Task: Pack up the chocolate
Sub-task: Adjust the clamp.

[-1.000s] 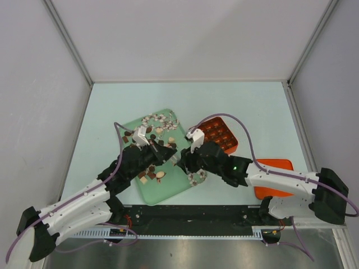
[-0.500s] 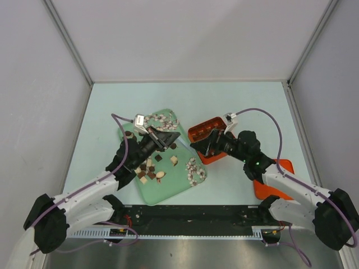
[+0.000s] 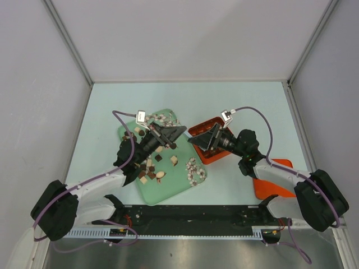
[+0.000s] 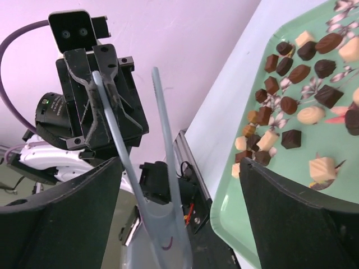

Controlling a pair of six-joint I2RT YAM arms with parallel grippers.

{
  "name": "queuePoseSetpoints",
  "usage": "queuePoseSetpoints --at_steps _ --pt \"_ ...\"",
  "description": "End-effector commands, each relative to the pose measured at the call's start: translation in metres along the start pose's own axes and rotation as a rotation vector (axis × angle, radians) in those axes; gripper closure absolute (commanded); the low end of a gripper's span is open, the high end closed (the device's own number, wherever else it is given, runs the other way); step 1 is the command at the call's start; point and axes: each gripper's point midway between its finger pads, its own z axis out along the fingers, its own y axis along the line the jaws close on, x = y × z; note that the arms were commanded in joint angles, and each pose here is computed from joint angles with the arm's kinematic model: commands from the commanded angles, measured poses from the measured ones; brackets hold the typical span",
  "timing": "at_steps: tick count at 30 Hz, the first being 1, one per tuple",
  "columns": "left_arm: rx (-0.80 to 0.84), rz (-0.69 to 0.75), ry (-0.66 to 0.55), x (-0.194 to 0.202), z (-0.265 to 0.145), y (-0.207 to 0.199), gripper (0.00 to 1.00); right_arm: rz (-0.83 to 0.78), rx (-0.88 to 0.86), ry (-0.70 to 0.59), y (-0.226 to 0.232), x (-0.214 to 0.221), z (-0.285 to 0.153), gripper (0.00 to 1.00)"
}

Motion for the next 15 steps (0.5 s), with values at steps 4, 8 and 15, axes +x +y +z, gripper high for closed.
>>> queuePoseSetpoints --at_steps 4,8,15 --pt "0.164 0.049 -0.073 -0.021 -0.001 -0.042 1.00 -0.028 -0.146 -0.002 0.036 -0.002 -0.001 0.24" --pt "0.169 0.070 -0.058 -0.018 -0.002 -0.041 1.00 -0.042 -0.162 0.011 0.040 0.001 -0.002 0.43" --pt "0.184 0.110 -0.053 -0.017 -0.006 -0.044 0.92 -0.080 -0.153 0.038 0.043 0.007 -0.003 0.76"
